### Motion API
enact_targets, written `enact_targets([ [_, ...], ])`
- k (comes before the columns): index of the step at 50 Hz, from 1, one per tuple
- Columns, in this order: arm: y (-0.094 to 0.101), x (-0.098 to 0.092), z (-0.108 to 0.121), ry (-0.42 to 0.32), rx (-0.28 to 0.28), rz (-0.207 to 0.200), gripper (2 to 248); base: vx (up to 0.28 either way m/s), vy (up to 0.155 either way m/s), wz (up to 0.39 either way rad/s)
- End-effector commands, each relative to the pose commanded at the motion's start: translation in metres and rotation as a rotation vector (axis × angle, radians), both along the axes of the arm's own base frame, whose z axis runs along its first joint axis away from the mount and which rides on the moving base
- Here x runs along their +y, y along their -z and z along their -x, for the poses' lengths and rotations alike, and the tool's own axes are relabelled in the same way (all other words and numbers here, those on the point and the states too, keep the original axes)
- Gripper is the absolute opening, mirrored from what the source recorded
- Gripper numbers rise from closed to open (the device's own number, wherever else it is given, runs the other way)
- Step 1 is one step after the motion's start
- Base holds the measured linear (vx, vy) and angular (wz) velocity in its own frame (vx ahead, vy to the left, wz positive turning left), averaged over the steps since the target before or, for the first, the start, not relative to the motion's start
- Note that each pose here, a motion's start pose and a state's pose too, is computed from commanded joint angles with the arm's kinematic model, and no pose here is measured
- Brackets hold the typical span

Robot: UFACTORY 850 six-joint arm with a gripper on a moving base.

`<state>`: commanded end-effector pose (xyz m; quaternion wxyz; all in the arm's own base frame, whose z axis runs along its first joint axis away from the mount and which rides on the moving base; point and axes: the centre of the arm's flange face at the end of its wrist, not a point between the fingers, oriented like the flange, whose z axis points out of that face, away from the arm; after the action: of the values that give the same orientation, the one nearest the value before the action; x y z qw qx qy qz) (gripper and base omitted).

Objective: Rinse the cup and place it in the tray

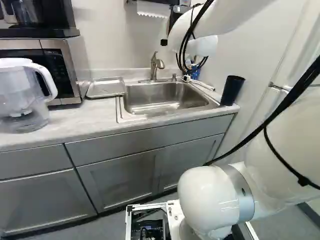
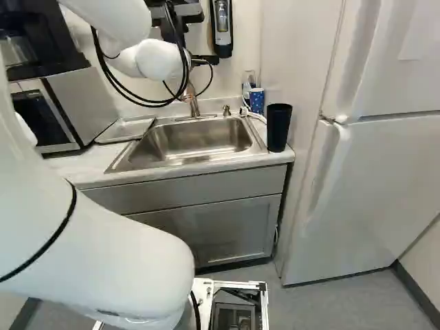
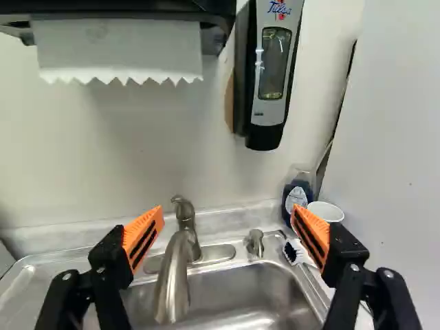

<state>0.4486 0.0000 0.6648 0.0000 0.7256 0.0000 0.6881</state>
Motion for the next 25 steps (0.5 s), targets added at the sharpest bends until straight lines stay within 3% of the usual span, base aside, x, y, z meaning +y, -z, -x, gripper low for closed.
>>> enact_targets([
  [12, 0.0000, 0.0000, 0.0000, 0.000, 0.000, 0.000, 247, 0.085, 0.038, -0.014],
  [25, 0.0000, 0.0000, 0.0000, 0.000, 0.000, 0.000, 247, 0.007, 0.000, -0.004],
])
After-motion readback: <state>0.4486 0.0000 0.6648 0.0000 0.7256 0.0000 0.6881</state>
